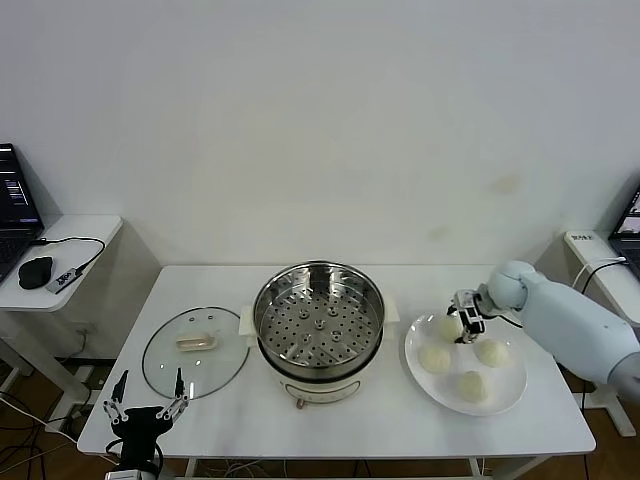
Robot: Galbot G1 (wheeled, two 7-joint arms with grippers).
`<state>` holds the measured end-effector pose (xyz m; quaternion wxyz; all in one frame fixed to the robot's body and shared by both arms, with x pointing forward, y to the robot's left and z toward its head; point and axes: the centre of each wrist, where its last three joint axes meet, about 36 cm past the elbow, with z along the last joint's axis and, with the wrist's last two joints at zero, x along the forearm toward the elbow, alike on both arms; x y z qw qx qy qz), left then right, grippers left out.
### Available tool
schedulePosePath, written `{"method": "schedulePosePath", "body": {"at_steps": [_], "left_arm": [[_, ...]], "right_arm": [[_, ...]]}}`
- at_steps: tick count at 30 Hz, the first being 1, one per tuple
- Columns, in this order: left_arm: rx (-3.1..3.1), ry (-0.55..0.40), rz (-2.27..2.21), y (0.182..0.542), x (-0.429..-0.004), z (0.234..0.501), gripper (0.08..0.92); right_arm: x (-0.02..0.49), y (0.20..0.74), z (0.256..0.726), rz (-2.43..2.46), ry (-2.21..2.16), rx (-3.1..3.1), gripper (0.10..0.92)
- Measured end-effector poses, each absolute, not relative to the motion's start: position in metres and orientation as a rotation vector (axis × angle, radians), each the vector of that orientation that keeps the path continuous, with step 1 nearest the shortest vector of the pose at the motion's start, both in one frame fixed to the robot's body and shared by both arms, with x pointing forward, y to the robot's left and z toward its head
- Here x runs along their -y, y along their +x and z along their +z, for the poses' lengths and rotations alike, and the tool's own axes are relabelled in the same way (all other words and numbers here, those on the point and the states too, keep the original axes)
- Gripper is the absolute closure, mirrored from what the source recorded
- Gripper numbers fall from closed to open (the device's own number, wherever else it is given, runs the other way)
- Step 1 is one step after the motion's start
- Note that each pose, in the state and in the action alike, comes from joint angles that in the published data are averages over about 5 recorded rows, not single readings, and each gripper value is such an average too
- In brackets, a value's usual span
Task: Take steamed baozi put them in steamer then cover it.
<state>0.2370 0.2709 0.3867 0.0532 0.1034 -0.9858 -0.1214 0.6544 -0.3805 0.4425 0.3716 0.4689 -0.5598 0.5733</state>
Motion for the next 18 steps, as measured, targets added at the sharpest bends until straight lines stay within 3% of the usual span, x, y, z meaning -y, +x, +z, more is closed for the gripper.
{"method": "schedulePosePath", "body": {"at_steps": [8, 18], "left_arm": [[2.998, 0.314, -0.367, 0.237, -0.270, 0.387, 0.177], [3.002, 0.296, -0.370, 0.239, -0.271, 0.389, 0.177]], "right_arm": [[0.383, 0.655, 0.449, 1.477, 1.198, 1.435, 0.432], [0.387, 0.656, 0.489, 1.498, 1.196, 1.473, 0.422]]}}
